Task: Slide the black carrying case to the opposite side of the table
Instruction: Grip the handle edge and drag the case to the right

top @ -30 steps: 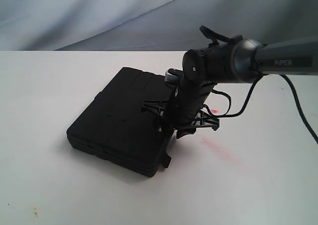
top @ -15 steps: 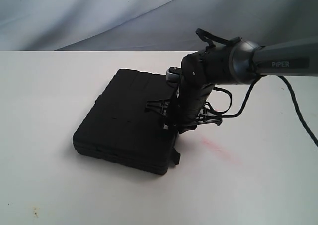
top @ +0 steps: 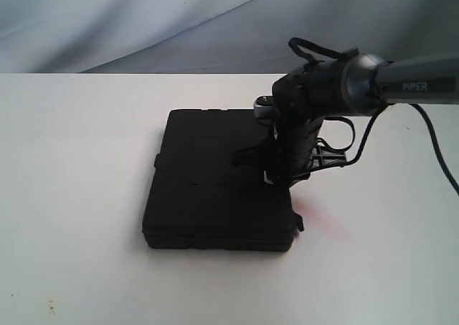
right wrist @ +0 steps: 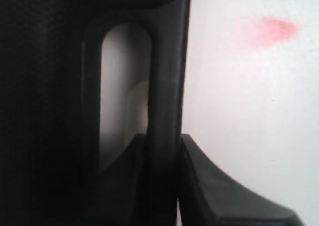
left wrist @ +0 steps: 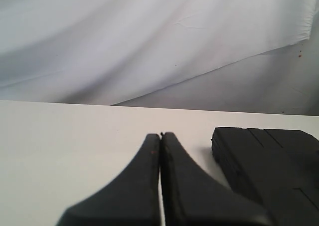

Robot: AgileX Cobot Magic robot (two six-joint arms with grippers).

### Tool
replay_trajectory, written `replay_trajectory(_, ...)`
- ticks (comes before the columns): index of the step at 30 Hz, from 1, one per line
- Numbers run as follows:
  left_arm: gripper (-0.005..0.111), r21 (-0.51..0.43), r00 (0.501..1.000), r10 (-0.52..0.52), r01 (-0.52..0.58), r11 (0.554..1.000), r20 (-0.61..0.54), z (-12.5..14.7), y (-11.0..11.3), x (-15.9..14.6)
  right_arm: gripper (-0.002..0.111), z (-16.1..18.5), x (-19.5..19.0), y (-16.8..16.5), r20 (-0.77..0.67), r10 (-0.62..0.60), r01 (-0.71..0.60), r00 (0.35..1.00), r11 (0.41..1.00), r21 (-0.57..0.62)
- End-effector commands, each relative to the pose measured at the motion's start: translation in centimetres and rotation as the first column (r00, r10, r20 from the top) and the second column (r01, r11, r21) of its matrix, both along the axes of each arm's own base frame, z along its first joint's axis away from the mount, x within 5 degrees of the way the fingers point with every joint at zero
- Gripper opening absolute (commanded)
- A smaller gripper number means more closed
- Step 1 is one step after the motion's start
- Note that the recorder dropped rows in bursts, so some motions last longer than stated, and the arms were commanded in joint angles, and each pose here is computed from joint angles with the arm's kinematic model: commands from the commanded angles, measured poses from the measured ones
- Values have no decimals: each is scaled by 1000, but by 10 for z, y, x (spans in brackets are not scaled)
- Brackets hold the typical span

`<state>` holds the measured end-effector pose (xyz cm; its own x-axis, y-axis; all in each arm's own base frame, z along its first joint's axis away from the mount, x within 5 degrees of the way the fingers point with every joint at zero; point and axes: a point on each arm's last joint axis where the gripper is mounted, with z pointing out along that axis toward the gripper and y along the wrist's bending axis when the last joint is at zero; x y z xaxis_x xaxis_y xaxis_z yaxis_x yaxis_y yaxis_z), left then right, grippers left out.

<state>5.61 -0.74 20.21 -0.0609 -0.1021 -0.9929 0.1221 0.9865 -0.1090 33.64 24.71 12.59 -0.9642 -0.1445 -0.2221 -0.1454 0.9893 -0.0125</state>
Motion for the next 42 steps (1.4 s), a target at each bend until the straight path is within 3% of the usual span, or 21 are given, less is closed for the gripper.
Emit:
replay_trajectory(1, 1, -7, 1000, 5, -5, 1000, 2, -1, 0, 0, 0, 12, 9, -24, -2, 26, -26, 1000, 997, -75)
replay_trajectory(19, 1, -7, 1000, 5, -5, 1000, 2, -1, 0, 0, 0, 1, 3, -122, -3, -28, 28, 1000, 994, -103)
replay_trajectory(31, 1, -5, 1000, 5, -5, 1000, 2, -1, 0, 0, 0, 1, 14, -159, 1, -58, 58, 998, 990, -130)
replay_trajectory(42, 1, -5, 1000, 5, -5, 1000, 2, -1, 0, 0, 0, 1, 20, -173, 22, -53, 56, 998, 989, -135)
